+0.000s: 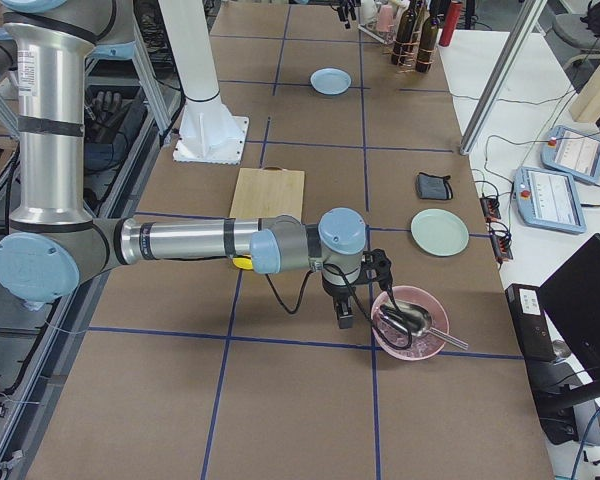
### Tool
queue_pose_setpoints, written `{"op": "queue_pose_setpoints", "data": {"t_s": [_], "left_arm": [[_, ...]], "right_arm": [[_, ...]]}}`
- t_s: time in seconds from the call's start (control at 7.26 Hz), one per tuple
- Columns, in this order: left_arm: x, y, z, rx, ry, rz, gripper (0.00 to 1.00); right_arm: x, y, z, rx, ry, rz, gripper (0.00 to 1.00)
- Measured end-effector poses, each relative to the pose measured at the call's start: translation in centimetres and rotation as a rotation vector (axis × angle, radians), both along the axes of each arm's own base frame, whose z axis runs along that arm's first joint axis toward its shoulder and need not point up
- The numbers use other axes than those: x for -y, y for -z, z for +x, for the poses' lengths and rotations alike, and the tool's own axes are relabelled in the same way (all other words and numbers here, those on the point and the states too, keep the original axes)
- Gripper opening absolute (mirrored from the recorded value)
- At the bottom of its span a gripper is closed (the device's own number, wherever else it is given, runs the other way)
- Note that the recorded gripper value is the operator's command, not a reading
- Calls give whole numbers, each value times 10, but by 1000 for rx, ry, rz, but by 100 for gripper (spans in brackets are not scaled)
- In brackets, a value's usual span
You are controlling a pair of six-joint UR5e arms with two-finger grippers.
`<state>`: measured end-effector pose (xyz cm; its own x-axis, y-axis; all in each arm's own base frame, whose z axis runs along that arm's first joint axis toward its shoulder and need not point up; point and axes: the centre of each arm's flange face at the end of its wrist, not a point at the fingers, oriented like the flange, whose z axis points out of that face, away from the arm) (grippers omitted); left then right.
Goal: Pick orange to plate
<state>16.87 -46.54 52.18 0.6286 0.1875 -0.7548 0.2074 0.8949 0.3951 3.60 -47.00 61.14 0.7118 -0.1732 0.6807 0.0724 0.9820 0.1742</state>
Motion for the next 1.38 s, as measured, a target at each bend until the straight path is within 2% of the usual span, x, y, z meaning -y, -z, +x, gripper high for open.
{"op": "queue_pose_setpoints", "data": {"t_s": [0.41,0.96,1.1,1.24,1.38], "left_arm": [[-24,-24,75,-81,69,-96,57],[-34,-36,121,-71,83,-125,53],[-37,-36,128,-68,80,-124,44],[-38,-37,132,-67,77,-123,22],[-39,-37,133,-66,76,-122,21]], "right_arm": [[-1,-1,0,0,-2,-4,100],[-1,-2,0,0,-2,-7,100],[-1,-3,0,0,-2,-8,100],[-1,-4,0,0,-2,-10,100],[-1,-4,0,0,-2,-10,100]]}}
